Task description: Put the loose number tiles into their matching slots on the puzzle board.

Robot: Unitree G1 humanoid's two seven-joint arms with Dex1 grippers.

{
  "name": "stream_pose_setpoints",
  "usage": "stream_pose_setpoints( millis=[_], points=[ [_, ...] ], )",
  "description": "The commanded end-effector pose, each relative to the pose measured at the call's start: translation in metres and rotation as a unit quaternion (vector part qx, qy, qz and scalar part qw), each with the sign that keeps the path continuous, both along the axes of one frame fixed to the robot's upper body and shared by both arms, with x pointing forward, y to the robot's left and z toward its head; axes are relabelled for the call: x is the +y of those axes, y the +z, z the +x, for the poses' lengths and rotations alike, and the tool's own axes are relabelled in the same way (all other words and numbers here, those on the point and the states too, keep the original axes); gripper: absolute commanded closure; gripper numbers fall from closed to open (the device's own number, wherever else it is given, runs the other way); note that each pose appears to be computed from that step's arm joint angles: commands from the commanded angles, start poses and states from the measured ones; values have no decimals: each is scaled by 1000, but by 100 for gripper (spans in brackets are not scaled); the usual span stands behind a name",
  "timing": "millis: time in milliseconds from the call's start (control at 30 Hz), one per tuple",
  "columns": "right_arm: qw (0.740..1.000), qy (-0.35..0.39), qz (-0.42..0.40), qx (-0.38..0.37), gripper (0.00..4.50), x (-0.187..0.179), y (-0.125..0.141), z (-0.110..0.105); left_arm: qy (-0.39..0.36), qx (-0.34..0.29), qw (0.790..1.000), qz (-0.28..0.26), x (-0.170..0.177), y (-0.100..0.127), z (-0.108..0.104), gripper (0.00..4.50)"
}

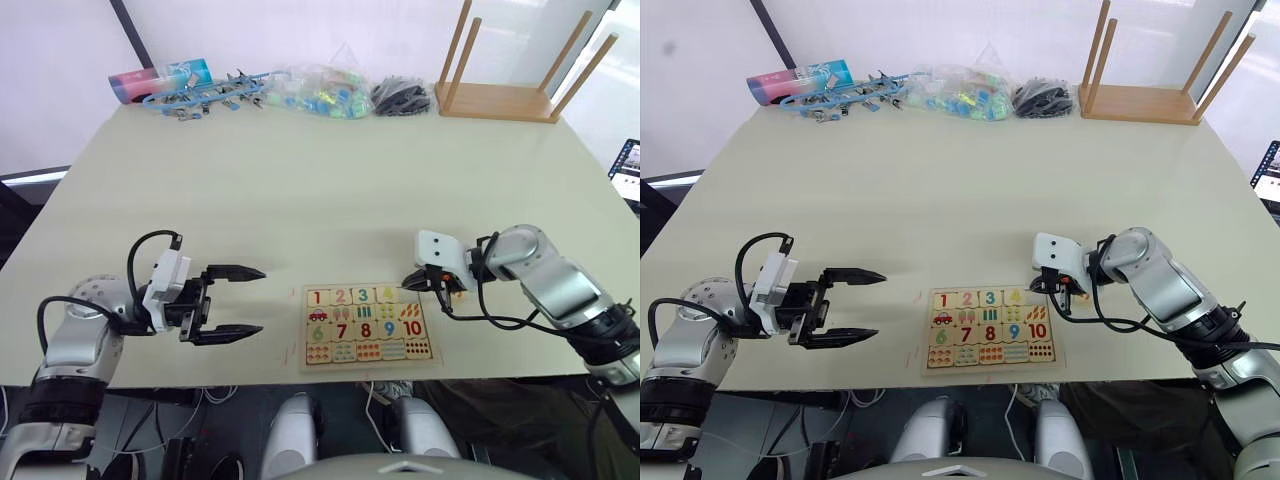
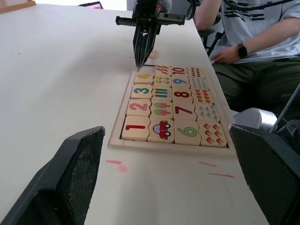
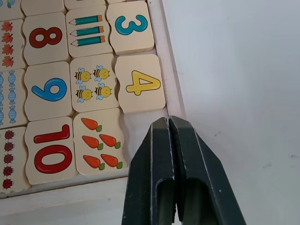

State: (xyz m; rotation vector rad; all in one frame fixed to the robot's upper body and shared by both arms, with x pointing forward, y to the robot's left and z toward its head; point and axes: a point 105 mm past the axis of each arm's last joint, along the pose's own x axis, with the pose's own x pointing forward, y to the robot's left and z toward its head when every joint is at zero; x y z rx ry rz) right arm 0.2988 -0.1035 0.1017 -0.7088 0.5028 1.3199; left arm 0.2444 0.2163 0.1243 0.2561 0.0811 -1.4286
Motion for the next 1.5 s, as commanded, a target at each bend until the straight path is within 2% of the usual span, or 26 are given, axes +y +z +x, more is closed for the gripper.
stream_pose_setpoints(
  millis=[33,600,1500],
  points=[
    [1000,5,10,-14,447,0,7,1,-13,-18,1000,5,3,9,-1,0],
    [1000,19,5,-2,447,6,-4,-6,-12,-19,1000,9,4,10,-1,0],
    [1000,19,9,-2,447,7,-4,-7,-10,-18,1000,10,6,10,-2,0]
  ],
)
